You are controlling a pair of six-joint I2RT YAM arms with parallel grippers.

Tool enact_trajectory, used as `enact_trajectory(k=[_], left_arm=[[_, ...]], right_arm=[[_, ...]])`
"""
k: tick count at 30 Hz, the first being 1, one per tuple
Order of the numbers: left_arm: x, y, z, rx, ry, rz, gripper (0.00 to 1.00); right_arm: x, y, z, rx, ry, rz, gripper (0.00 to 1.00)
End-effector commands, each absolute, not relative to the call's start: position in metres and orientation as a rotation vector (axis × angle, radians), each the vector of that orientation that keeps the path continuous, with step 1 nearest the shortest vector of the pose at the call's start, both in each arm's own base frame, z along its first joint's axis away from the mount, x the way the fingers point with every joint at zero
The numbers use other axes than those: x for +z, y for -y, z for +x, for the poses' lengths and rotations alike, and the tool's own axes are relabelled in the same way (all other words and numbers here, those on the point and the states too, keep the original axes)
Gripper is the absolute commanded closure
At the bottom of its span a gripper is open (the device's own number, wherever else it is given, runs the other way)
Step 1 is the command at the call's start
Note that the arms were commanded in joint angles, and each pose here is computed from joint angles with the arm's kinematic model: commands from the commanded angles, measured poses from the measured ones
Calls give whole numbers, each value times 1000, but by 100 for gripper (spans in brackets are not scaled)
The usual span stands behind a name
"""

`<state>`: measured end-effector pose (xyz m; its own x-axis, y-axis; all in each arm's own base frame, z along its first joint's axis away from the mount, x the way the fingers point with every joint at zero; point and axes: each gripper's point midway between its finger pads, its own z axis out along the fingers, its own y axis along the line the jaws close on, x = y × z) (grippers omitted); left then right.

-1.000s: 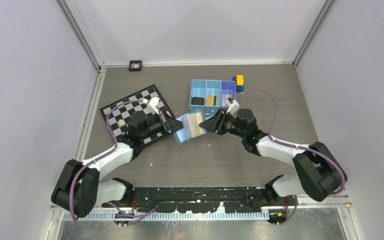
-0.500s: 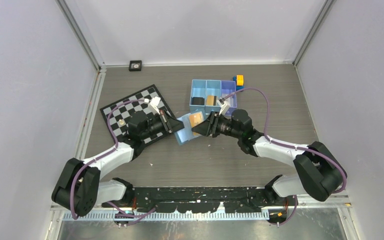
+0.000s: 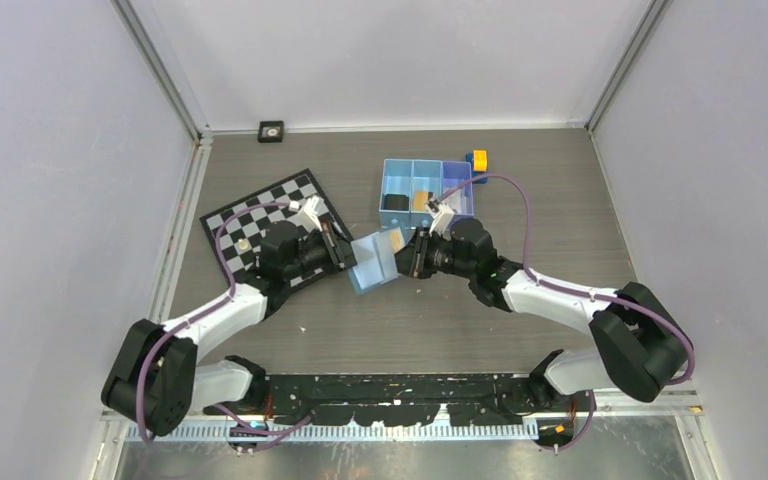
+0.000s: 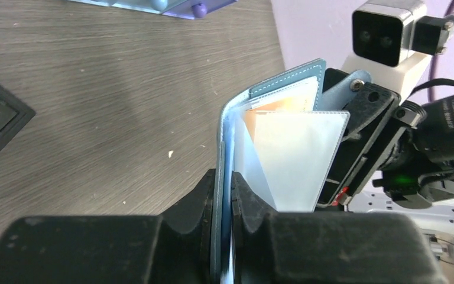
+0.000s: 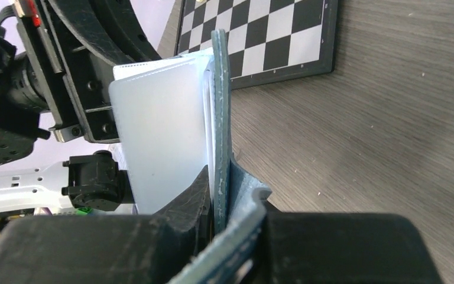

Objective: Take the credit cards out of the card holder
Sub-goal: Remove the credit card from the card holder.

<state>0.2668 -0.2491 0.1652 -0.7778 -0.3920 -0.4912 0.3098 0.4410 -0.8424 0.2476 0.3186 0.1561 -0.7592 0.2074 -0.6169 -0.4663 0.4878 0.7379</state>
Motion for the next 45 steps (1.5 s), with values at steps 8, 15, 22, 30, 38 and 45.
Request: enact_trajectory(k=[8,15,22,30,38,45], left_arm=[[191,254,269,-1403,-1924,-23,6],[174,275,271,-1444,-2000,20,0],[179,268,269,-1399,-1987,11,0],[193,260,264,-1366,-1924,36,0],[178,264,270,-1356,-1991,14,5],[161,262,276,-1310,-2061,-29,22]], right_arm=[[169,-312,271,1112,-2058,-136,99],[167,-325,262,1019,-2060,-229,100],[160,-318,269,849,-2077,-200,99],[152,-308,278,758,-2101,-142,100],[157,-318,271,830,-2089,-196,99],[176,-321,258,956,-1996,-222,100]])
